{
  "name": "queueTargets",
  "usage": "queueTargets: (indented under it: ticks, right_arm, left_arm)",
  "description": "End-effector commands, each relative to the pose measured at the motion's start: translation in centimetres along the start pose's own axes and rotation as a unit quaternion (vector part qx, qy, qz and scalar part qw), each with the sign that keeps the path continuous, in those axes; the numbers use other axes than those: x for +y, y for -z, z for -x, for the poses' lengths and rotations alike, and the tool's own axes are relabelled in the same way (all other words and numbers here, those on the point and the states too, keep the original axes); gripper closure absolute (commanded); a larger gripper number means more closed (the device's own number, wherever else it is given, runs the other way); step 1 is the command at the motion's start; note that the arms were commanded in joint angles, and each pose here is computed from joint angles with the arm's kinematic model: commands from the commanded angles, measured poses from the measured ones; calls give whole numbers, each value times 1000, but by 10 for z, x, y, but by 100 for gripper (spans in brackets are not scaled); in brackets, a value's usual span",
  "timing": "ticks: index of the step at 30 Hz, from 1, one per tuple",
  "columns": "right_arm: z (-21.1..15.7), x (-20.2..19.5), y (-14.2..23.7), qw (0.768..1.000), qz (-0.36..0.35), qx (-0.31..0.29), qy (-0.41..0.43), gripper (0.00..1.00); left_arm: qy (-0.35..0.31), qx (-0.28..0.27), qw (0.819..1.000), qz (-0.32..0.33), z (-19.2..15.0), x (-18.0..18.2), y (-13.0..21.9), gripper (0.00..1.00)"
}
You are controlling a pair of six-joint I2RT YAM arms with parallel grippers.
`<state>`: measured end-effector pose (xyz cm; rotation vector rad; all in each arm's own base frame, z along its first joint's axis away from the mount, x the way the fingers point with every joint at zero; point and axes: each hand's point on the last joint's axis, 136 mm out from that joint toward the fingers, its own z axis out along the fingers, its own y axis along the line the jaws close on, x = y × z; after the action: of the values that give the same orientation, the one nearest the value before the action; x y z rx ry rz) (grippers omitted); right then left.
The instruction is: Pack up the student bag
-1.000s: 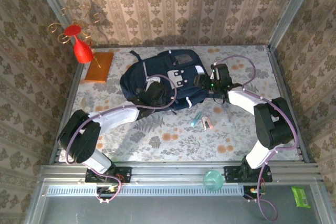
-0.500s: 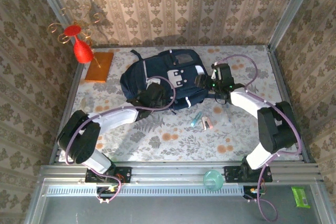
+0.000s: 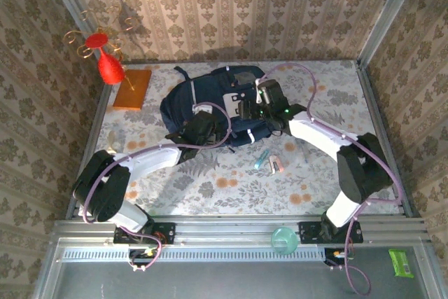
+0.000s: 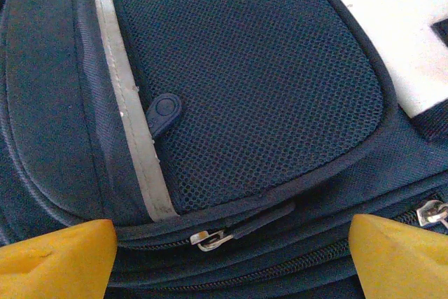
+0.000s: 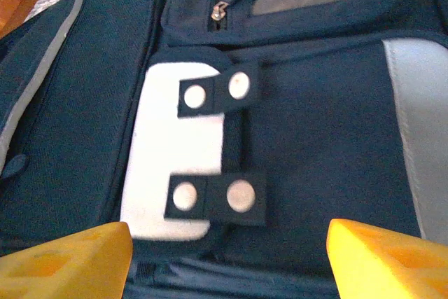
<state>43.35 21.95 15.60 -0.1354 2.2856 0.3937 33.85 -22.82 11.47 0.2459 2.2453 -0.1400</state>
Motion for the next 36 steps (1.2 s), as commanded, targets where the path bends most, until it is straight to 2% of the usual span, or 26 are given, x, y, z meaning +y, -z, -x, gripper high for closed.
queueTargets:
  ticks: [1,9,15,23,27,36]
  right_arm:
    - [-19,-9,-27,999,-29,38,13,26]
    - [-53,-29,-55,994,-73,84,15,29]
    - [-68,-38,-57,992,-81,98,9,30]
    - [-71,-39,-59,992,-78,103,7,30]
    - [-76,-47,-59,990,-88,111,8,31]
    - [-84,-66,-53,987,-102,121,4,32]
  left_arm:
    - [25,-2,1000,-17,5,-4,-1,14]
    - [11,7,998,60,6,14,-13,11]
    - [19,-16,997,66,2,16,0,10]
    - [18,7,997,73,-3,11,-23,10]
    - [25,-9,997,77,4,19,-22,17]
    - [48,-33,996,74,16,40,-12,44]
